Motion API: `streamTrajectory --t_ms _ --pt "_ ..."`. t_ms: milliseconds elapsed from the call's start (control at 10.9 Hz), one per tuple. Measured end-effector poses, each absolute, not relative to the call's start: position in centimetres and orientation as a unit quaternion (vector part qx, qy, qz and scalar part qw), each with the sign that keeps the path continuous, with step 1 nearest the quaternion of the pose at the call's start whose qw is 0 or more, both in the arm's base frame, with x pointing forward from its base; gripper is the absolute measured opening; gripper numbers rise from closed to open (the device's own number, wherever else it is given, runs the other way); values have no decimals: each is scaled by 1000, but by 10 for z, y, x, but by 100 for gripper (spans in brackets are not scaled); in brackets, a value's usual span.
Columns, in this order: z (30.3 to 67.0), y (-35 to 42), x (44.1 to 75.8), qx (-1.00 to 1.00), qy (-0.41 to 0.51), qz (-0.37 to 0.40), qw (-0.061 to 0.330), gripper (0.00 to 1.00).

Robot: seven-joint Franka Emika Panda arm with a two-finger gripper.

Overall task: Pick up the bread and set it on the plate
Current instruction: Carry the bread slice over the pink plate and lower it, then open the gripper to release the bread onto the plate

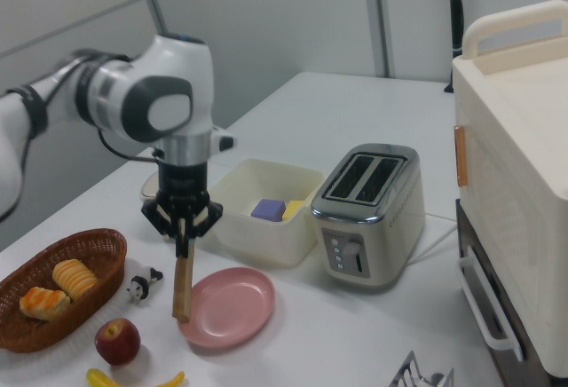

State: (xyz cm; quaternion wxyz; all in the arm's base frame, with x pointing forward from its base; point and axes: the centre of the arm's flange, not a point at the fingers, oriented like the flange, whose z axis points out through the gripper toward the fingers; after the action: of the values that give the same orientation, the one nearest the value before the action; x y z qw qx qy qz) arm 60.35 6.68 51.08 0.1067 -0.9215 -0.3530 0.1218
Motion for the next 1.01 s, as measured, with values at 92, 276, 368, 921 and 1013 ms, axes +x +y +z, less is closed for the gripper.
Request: streamTrajectory --t_ms 92,276,368,921,1013 --pt "487 68 610 -916 -358 140 114 7" --pt "453 68 622 -914 -356 150 120 17" --pt "449 68 626 -916 -355 145 119 25" --pt "458 60 630 -927 -333 138 107 100" --pt "463 58 630 -935 -314 138 95 100"
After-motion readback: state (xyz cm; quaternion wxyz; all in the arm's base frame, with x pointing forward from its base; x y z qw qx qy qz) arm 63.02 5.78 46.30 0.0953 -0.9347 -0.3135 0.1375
